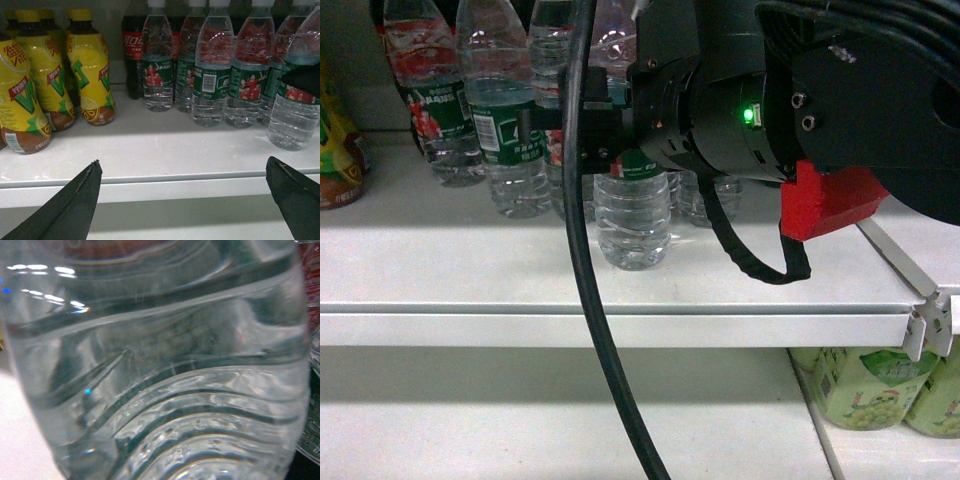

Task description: Move water from second to third shelf

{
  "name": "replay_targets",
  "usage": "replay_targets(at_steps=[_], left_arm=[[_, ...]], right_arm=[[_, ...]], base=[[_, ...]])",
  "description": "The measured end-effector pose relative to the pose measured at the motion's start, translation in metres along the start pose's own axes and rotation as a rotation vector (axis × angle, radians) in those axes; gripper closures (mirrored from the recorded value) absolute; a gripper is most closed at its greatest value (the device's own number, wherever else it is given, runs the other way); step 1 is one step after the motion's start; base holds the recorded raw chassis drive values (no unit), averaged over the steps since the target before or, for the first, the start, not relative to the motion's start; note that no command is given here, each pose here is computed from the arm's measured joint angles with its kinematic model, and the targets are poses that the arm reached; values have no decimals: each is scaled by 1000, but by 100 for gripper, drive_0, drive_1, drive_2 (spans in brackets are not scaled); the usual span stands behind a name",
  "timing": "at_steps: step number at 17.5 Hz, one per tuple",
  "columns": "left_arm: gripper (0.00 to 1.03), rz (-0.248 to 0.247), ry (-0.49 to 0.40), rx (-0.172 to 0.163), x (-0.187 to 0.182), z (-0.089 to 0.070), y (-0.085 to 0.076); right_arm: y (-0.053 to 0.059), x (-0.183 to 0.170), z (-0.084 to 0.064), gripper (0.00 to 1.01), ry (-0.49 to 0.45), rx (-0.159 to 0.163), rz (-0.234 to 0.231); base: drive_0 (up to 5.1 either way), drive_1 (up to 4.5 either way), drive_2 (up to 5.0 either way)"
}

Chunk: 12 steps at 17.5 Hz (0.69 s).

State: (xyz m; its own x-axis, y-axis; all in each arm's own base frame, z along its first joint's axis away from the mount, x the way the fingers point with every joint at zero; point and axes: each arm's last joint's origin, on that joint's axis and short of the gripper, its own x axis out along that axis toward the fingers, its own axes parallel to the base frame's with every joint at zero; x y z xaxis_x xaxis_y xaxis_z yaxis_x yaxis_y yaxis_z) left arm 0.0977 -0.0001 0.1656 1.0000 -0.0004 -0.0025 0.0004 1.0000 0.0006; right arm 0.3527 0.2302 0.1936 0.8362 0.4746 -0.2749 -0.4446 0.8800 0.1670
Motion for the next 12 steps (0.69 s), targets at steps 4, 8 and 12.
replay_targets(at_steps=[4,8,12], left_arm=[[5,0,0,0,0,0,0],[5,0,0,0,0,0,0],[5,0,0,0,0,0,0]], right_arm=[[-3,-19,-7,59,-19,23,32],[-18,-64,-16,59,-7,35,53],[-54,-123,-26,59,-45,61,-48]], base=[[0,0,0],[0,0,0],[0,0,0]])
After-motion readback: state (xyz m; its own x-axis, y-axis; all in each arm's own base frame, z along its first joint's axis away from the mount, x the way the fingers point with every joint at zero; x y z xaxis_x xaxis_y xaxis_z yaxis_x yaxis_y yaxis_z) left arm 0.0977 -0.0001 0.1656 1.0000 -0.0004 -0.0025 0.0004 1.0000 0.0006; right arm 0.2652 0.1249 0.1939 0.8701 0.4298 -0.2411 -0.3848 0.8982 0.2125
